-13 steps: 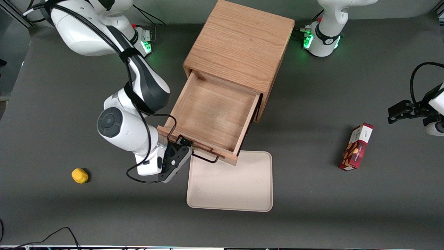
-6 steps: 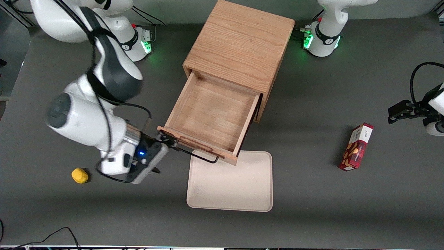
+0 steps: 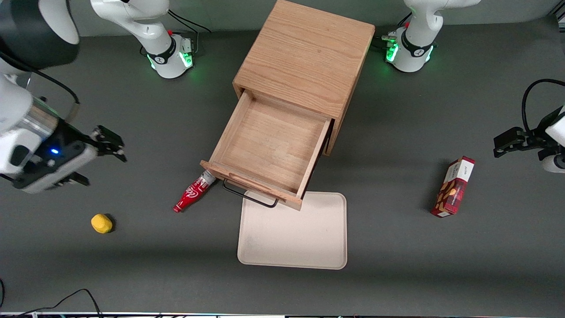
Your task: Open upper drawer
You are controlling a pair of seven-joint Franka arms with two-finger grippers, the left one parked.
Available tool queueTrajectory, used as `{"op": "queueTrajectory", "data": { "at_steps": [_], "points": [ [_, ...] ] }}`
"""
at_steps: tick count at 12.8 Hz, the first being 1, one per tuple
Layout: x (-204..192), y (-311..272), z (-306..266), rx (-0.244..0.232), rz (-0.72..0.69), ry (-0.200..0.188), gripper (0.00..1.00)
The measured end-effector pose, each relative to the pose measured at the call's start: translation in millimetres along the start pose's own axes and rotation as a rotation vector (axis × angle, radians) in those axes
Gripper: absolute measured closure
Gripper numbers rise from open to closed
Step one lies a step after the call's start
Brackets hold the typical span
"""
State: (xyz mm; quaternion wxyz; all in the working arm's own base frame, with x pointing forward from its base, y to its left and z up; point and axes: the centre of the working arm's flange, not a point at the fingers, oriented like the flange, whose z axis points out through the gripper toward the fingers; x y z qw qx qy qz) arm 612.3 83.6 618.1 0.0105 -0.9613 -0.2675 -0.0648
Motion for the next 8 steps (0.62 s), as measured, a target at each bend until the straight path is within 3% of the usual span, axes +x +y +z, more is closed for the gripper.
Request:
{"op": "queueTrajectory", "data": {
  "at_steps": [5,8],
  "points": [
    [-70,18,-4,-0.007,0.504,-0.117,0.0],
    [-77,9,-8,-0.016,0.632,-0.126,0.0]
  ]
}}
